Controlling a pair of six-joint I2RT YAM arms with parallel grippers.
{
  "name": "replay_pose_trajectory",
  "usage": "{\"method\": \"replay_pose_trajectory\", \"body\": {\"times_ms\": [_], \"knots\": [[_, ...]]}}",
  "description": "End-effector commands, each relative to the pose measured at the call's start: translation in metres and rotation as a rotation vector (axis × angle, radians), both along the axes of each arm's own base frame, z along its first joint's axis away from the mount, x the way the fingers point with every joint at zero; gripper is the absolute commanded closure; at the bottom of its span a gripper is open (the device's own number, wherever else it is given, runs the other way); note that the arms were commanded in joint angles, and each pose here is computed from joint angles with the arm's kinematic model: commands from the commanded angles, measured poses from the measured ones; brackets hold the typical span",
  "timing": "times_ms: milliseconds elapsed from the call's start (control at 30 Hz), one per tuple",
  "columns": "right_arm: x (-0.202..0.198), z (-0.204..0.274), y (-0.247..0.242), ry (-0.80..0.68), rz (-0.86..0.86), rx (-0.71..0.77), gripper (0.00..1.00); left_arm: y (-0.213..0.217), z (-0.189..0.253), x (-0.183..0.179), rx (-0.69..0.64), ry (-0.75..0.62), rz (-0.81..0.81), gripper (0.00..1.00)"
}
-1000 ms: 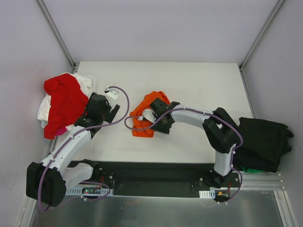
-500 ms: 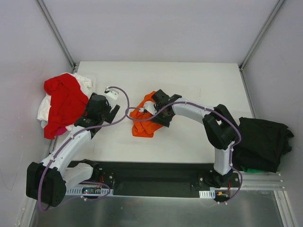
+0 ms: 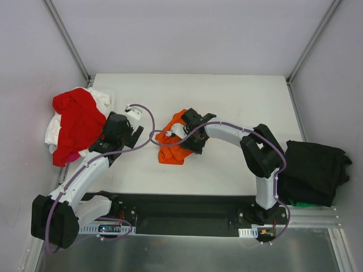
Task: Fold and stack the t-shirts
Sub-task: Flatten out the tshirt
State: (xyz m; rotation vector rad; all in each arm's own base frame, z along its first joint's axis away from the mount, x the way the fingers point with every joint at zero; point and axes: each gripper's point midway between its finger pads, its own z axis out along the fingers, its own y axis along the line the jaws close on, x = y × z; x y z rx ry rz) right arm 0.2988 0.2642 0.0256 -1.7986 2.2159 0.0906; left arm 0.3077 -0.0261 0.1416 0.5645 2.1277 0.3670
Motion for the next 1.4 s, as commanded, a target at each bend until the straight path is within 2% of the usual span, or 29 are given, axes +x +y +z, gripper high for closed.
{"method": "replay_pose_trajectory", "body": {"times_ms": [0, 100, 467, 667, 767, 800, 933, 1033, 1200, 1367], "knots": [[-0.006, 0.002, 0.01, 0.056, 0.016, 0.042, 0.4, -0.001, 0.003, 0.0, -0.036, -0.025, 0.016, 0.05], [-0.011, 0.0, 0.011, 0.098, 0.018, 0.06, 0.4, 0.0, 0.001, -0.001, -0.029, -0.022, 0.017, 0.04], [0.003, 0.003, 0.007, 0.106, -0.004, 0.071, 0.41, 0.002, 0.0, -0.002, -0.025, -0.021, 0.026, 0.04], [0.002, 0.003, 0.006, 0.111, -0.01, 0.069, 0.53, 0.003, 0.0, -0.003, -0.021, -0.025, 0.028, 0.04], [0.001, 0.003, 0.005, 0.113, -0.021, 0.069, 0.67, 0.003, -0.001, -0.005, -0.021, -0.023, 0.025, 0.04], [0.0, 0.001, 0.003, 0.115, -0.027, 0.063, 0.76, 0.003, 0.0, -0.005, -0.024, -0.027, 0.026, 0.04], [-0.003, 0.0, -0.001, 0.117, -0.037, 0.054, 0.84, 0.003, 0.002, -0.005, -0.03, -0.037, 0.024, 0.04], [-0.004, 0.001, -0.004, 0.107, -0.051, 0.048, 0.98, 0.001, 0.004, -0.006, -0.037, -0.044, 0.014, 0.04], [-0.003, 0.005, -0.015, 0.073, -0.075, 0.014, 0.99, -0.013, 0.006, -0.012, -0.088, -0.032, -0.066, 0.05], [0.008, 0.021, -0.042, -0.045, -0.12, -0.079, 0.99, -0.031, 0.002, -0.019, -0.133, 0.006, -0.164, 0.05]]}}
